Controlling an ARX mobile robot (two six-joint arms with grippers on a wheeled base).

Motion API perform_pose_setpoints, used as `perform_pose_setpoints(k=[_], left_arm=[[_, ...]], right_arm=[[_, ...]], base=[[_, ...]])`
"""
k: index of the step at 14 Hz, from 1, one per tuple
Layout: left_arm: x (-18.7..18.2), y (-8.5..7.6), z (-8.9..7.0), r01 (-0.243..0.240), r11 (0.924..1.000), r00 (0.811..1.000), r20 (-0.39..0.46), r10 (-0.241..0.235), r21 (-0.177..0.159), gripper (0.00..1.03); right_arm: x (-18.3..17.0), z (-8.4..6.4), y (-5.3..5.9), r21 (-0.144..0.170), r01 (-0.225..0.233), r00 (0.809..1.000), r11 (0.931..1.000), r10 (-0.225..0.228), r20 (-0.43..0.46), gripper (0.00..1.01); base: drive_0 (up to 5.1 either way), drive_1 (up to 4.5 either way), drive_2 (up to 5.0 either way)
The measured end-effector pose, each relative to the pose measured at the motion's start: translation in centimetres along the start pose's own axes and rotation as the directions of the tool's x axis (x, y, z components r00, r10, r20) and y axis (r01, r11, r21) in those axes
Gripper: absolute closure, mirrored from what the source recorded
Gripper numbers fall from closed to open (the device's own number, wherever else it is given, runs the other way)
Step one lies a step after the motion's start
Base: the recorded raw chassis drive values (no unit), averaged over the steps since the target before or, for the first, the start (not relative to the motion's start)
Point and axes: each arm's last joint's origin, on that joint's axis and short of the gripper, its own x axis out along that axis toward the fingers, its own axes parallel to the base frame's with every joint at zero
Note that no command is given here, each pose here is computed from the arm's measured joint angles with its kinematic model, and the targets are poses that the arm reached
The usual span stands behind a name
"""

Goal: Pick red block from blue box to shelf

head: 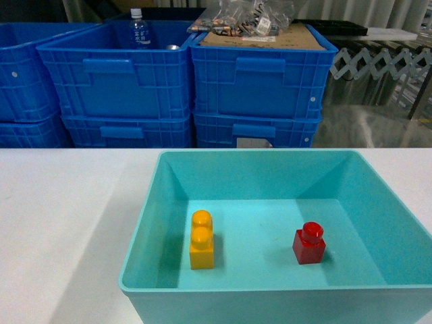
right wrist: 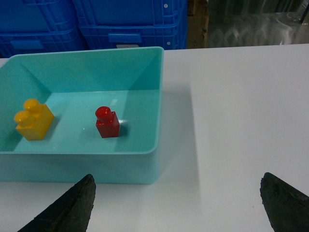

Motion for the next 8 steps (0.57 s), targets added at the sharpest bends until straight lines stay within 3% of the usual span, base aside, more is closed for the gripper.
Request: perform_pose_setpoints(k=[8], left_arm=[[0.0,0.0,0.0,0.0,1.0,1.0,0.0,0.0,0.0,0.05]], right_arm=[[0.0,0.0,0.0,0.0,0.0,1.0,1.0,0.0,0.0,0.03]], base=[[0.0,0.0,0.0]])
